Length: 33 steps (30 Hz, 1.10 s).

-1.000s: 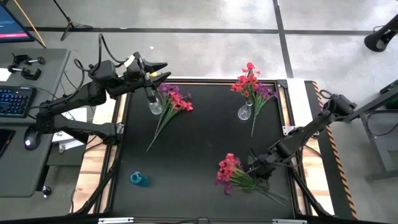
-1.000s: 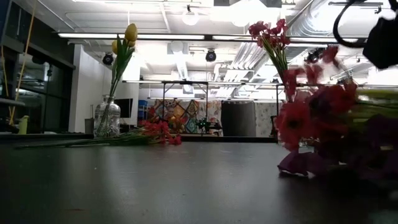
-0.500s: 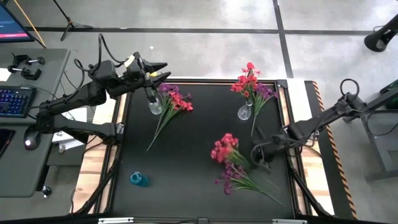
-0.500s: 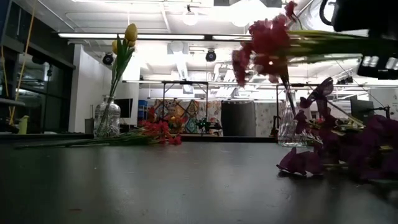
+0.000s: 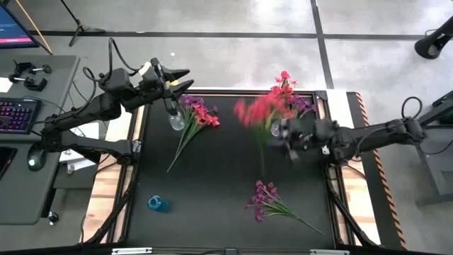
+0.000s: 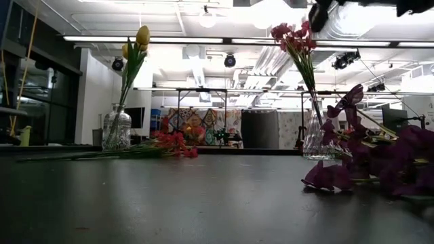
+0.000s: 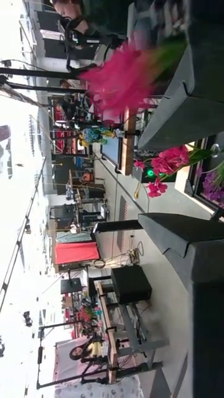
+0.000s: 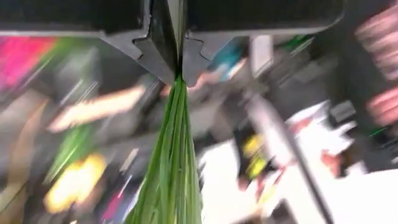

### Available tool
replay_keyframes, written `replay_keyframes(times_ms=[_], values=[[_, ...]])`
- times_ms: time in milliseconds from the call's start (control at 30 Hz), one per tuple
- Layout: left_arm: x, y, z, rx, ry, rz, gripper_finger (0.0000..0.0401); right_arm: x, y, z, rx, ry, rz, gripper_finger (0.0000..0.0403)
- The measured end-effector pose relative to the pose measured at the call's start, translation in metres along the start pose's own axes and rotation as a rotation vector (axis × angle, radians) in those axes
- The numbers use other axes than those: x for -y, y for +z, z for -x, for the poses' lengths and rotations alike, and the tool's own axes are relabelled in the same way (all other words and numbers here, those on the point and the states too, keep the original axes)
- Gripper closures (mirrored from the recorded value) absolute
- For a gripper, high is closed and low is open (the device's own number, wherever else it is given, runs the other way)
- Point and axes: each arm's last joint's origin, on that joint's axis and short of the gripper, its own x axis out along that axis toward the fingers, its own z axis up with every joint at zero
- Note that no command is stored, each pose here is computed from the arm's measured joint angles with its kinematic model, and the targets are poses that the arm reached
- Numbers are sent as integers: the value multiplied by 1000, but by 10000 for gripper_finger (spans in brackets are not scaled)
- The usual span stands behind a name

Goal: Sort flowers into vase by color
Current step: Put the bottom red flowers into the right transparent vase

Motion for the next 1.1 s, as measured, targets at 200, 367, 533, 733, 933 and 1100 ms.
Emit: replay_keyframes(times_ms=[200,367,533,733,933,1100], values=[[-1,3,3,24,8,3,238,17,34,27,224,-304,305,403],[-2,8,6,60,14,10,238,18,43,55,222,-477,425,403],[-2,10,7,76,17,18,238,19,38,84,131,-585,438,403],[-2,11,7,84,31,32,238,22,35,101,88,-708,432,403],[-3,12,8,96,32,39,238,30,32,92,42,-730,437,403],[-3,12,8,96,32,40,238,38,27,81,-18,-741,443,403]])
